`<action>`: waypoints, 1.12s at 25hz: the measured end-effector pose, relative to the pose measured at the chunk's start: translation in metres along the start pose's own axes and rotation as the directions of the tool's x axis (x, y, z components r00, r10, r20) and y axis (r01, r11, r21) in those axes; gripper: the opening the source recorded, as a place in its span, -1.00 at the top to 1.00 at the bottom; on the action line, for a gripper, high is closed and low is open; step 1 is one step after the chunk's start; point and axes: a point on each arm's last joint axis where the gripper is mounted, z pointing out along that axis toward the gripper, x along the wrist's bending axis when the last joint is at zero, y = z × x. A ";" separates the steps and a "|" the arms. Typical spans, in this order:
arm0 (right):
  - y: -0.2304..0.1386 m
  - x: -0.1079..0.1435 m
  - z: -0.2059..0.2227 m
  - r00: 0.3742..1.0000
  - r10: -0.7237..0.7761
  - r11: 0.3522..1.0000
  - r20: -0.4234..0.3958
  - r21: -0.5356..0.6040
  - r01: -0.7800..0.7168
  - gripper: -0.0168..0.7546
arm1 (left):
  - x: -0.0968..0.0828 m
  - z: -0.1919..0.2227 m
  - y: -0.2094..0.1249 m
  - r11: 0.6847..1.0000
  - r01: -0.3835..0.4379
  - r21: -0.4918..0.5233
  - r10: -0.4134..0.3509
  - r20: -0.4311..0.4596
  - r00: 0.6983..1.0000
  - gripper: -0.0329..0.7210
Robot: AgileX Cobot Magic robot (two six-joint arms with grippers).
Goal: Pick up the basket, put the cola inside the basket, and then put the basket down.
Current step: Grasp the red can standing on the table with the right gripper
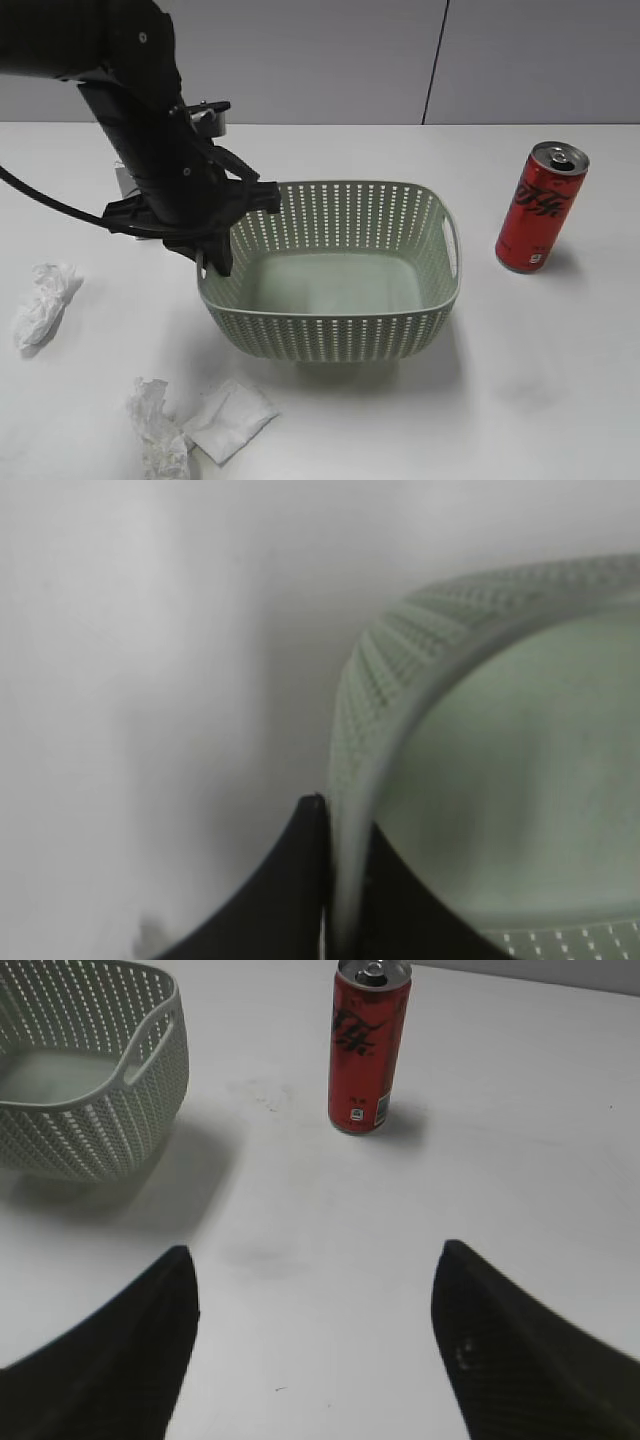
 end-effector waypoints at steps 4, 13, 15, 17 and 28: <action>0.000 0.000 0.000 1.000 0.001 1.000 -0.001 0.000 -0.001 -0.48 | 0.000 0.000 -0.001 1.000 0.001 0.005 -0.001 0.000 1.000 0.92; 0.007 0.000 -0.002 1.000 0.002 0.999 0.003 -0.038 -0.001 -0.72 | 0.000 0.000 -0.001 1.000 0.001 0.005 -0.001 0.000 1.000 0.92; 0.017 -0.001 0.000 1.000 0.006 0.997 0.007 -0.075 -0.006 -0.75 | 0.000 0.000 -0.001 1.000 0.000 0.004 0.000 -0.002 1.000 0.92; 0.029 -0.003 0.008 1.000 0.022 0.997 0.008 -0.079 -0.022 -0.76 | 0.000 0.000 0.000 1.000 -0.001 0.004 0.001 -0.002 1.000 0.92; 0.114 -0.017 0.102 0.994 0.106 0.967 0.014 0.233 -0.106 -0.73 | 0.000 0.000 0.001 1.000 -0.007 -0.013 0.007 -0.004 1.000 0.92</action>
